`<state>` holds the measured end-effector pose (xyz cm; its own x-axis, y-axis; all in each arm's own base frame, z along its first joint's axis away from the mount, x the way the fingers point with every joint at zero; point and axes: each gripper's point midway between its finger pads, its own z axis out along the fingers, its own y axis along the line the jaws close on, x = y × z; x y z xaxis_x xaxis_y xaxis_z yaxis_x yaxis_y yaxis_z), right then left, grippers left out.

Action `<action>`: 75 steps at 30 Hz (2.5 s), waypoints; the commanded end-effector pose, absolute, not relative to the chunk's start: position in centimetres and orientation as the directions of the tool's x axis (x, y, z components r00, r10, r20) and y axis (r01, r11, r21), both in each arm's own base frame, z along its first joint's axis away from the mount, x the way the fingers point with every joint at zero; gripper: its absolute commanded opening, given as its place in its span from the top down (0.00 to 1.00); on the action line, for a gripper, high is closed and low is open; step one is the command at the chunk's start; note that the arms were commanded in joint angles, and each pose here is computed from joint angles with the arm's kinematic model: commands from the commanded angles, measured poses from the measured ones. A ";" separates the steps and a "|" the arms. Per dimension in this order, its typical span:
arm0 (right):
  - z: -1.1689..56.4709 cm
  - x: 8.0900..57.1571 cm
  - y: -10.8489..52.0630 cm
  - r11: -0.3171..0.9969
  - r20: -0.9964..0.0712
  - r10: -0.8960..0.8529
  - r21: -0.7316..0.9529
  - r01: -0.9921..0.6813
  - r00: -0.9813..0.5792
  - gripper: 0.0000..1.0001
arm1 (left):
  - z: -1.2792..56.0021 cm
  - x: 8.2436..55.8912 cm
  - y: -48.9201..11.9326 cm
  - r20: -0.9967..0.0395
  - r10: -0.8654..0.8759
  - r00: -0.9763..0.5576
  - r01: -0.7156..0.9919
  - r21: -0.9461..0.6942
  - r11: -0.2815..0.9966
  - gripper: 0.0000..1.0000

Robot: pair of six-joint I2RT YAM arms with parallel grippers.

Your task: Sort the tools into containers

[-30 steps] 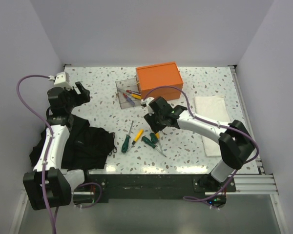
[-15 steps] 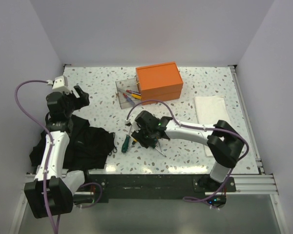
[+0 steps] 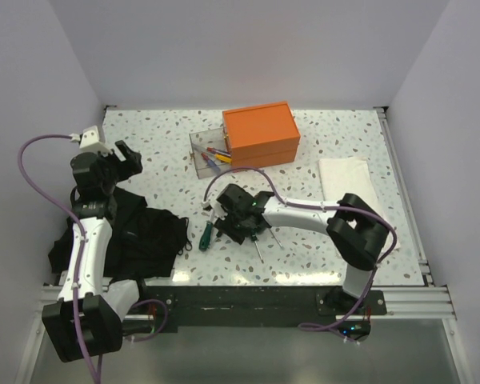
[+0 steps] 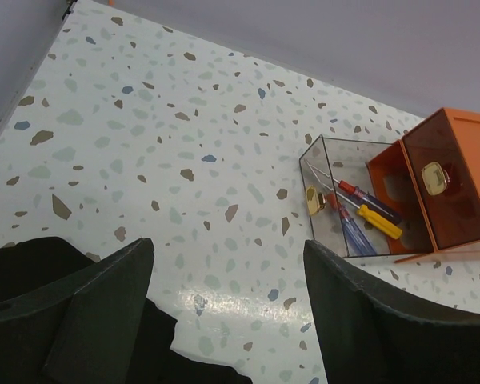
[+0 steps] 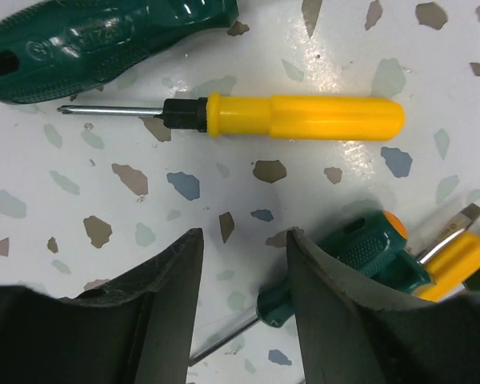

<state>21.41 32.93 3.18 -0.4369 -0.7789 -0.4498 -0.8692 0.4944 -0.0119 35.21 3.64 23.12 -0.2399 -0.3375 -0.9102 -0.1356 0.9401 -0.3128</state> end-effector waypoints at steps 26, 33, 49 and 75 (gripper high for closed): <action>2.3 22.3 35.6 -0.284 -0.429 -0.858 -0.061 -0.957 0.282 0.50 | 23.7 34.2 5.7 -0.904 -0.387 -0.180 -0.174 -0.358 0.917 0.20; 2.5 22.1 34.0 -0.397 -0.406 -0.812 -0.144 -0.906 0.420 0.60 | 23.6 34.8 5.6 -0.902 -0.396 -0.173 -0.166 -0.369 0.914 0.20; 19.8 24.4 38.7 -0.070 -0.776 -0.623 -0.067 -0.995 0.096 1.00 | 23.9 36.8 5.7 -0.892 -0.420 -0.170 -0.148 -0.398 0.905 0.20; 18.3 49.7 43.7 0.734 -0.863 -0.458 -0.233 -0.639 -0.212 1.00 | 23.0 36.2 6.0 -0.889 -0.414 -0.195 -0.178 -0.383 0.906 0.21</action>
<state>47.61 44.06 12.40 -0.2976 -0.5258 -0.7968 -0.7051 0.6838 -0.1878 35.78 5.42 20.29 -0.2620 -0.4389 -0.8595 -0.1946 0.8963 -0.3984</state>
